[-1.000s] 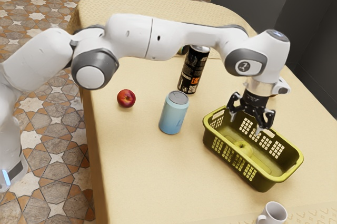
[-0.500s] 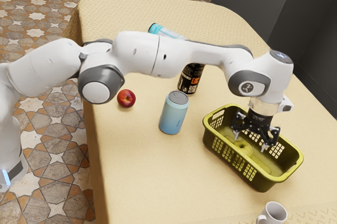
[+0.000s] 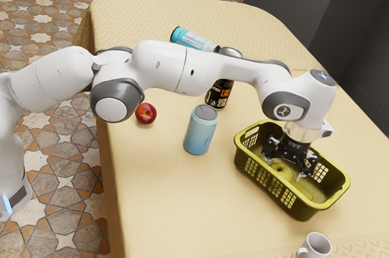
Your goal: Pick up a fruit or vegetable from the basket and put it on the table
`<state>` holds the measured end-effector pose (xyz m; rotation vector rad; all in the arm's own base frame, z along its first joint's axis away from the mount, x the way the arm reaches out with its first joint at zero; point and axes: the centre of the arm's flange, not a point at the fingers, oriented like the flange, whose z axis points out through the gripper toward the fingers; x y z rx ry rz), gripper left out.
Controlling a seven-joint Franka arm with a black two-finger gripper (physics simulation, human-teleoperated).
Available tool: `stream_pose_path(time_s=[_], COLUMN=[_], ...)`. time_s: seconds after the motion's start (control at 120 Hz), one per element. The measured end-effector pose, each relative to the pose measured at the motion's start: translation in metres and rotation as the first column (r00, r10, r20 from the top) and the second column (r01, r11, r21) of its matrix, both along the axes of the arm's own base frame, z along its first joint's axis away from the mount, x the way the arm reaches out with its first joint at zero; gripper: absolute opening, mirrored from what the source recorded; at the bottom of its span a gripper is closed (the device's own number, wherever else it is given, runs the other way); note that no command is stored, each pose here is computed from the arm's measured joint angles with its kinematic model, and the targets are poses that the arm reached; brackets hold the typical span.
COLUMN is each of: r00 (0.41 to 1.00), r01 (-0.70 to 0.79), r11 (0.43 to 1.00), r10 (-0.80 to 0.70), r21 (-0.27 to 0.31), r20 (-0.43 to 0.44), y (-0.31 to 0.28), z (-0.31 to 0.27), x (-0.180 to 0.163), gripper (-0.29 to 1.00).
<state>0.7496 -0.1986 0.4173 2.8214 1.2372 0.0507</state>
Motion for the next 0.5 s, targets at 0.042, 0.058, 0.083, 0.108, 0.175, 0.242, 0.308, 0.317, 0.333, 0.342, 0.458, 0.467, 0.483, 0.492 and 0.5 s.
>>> stream_pose_path(time_s=[0.042, 0.058, 0.083, 0.108, 0.175, 0.242, 0.308, 0.317, 0.333, 0.342, 0.458, 0.467, 0.483, 0.492, 0.5], r00=[1.0, 1.0, 1.0, 1.0, 1.0, 1.0, 1.0, 1.0, 1.0, 1.0, 1.0, 1.0, 1.0, 1.0, 1.0], r01=[-0.003, -0.004, -0.006, -0.007, -0.009, -0.01, -0.009, -0.009, -0.009, -0.008, -0.004, -0.003, -0.003, -0.003, -0.002], r11=[1.0, 1.0, 1.0, 1.0, 1.0, 1.0, 1.0, 1.0, 1.0, 1.0, 1.0, 1.0, 1.0, 1.0, 1.0], r10=[0.003, 0.004, 0.006, 0.007, 0.009, 0.01, 0.009, 0.009, 0.009, 0.008, 0.004, 0.003, 0.003, 0.003, 0.002], r21=[0.0, 0.001, 0.001, 0.002, 0.003, 0.005, 0.005, 0.005, 0.005, 0.005, 0.004, 0.004, 0.004, 0.004, 0.004], r20=[-0.002, -0.003, -0.003, -0.006, -0.011, -0.013, -0.012, -0.012, -0.011, -0.011, -0.009, -0.01, -0.012, -0.013, -0.015], y=[0.0001, -0.0001, -0.0002, -0.0002, -0.0004, -0.0004, -0.0012, -0.0014, -0.0017, -0.0018, -0.0059, -0.0062, -0.0065, -0.0066, -0.0068], z=[-0.0013, -0.0014, -0.0017, -0.0031, -0.0052, -0.0062, -0.0053, -0.005, -0.0045, -0.0043, 0.0, -0.0003, -0.0002, -0.0001, -0.0002], x=[-0.0001, -0.0002, -0.0004, -0.0007, -0.0013, -0.0015, -0.0019, -0.002, -0.0022, -0.0022, -0.0045, -0.0048, -0.0055, -0.0059, -0.0063], gripper=[0.7, 0.7, 0.7, 0.7, 0.7, 0.7, 0.7, 0.7, 0.7, 0.7, 0.7, 0.7, 0.7, 0.7, 0.7])
